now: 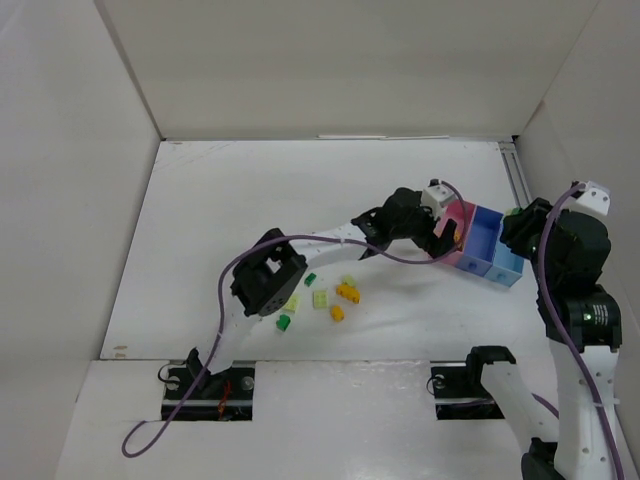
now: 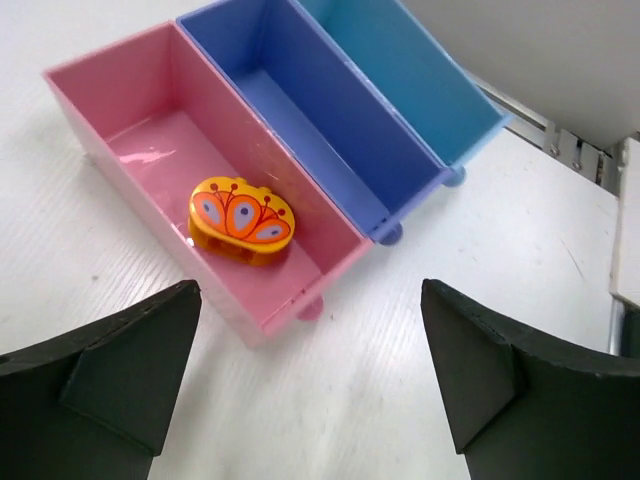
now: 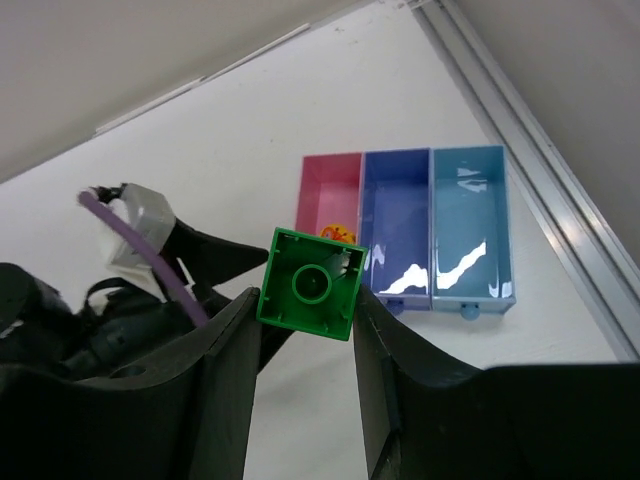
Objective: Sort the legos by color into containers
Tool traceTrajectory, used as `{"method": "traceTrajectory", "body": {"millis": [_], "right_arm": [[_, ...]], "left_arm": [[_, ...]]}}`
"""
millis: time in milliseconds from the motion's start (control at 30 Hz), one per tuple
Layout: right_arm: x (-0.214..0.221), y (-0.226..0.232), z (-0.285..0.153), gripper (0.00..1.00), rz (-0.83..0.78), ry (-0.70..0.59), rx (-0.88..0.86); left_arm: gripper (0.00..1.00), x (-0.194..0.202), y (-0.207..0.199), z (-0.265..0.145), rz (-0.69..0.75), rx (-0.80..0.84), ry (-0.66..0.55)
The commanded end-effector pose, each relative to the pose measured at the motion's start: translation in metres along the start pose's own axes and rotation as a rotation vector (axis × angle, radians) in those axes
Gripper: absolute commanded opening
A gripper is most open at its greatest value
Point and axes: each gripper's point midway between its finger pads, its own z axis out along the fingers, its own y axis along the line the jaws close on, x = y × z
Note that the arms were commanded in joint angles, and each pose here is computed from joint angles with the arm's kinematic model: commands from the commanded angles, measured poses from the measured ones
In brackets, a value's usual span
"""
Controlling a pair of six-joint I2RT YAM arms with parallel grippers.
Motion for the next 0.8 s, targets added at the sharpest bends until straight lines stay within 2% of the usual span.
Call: {"method": "traceTrajectory", "body": {"millis": [0,33,67,100,133,167,233,267,300,333,400,500,600,767], "right_arm": [[0.002,0.038,0.012,0.00,-0.069,0.036,-0.203],[0.004,0.038,0.018,0.00,-0.088,0.036,-0.204],[0.009,0.060,0.013,0.00,-0.109,0.054,-0.342],[0.017,0.071,0.017,0.00,-0.135,0.077,-0.415],[0.020,0.082,0.017,0.00,-0.148,0.083,-0.482],[0.017,0.107,0.006,0.00,-0.176,0.059,-0.647],[0.023,0.126,-0.004,0.00,-0.202,0.056,-0.798],[0.013,0.140,-0.012,0.00,-0.226,-0.008,-0.900],[0.018,0.155,-0.034,0.00,-0.256,-0.009,-1.061],[0.025,0.159,-0.037,0.00,-0.256,-0.002,-1.120],[0.022,0.169,-0.060,0.00,-0.312,-0.055,-1.266],[0.022,0.174,-0.078,0.00,-0.392,-0.101,-1.381],[0.021,0.178,-0.110,0.00,-0.464,-0.158,-1.514],[0.023,0.183,-0.131,0.00,-0.504,-0.205,-1.585]], "left_arm": [[0.90,-0.093,-0.045,-0.069,0.147,0.055,-0.195],[0.90,-0.094,-0.048,-0.080,0.162,0.055,-0.203],[0.91,-0.095,-0.052,-0.091,0.165,0.057,-0.213],[0.92,-0.114,-0.067,-0.115,0.183,0.084,-0.259],[0.92,-0.102,-0.061,-0.124,0.178,0.079,-0.247],[0.92,-0.105,-0.063,-0.136,0.175,0.099,-0.258],[0.92,-0.109,-0.067,-0.169,0.155,0.131,-0.298],[0.92,-0.111,-0.068,-0.181,0.145,0.149,-0.316],[0.92,-0.108,-0.077,-0.192,0.147,0.214,-0.316],[0.92,-0.117,-0.086,-0.213,0.157,0.247,-0.355],[0.92,-0.103,-0.087,-0.233,0.137,0.319,-0.370],[0.92,-0.099,-0.095,-0.260,0.153,0.373,-0.420],[0.92,-0.092,-0.106,-0.269,0.176,0.427,-0.406],[0.90,-0.090,-0.129,-0.283,0.210,0.557,-0.421]]}}
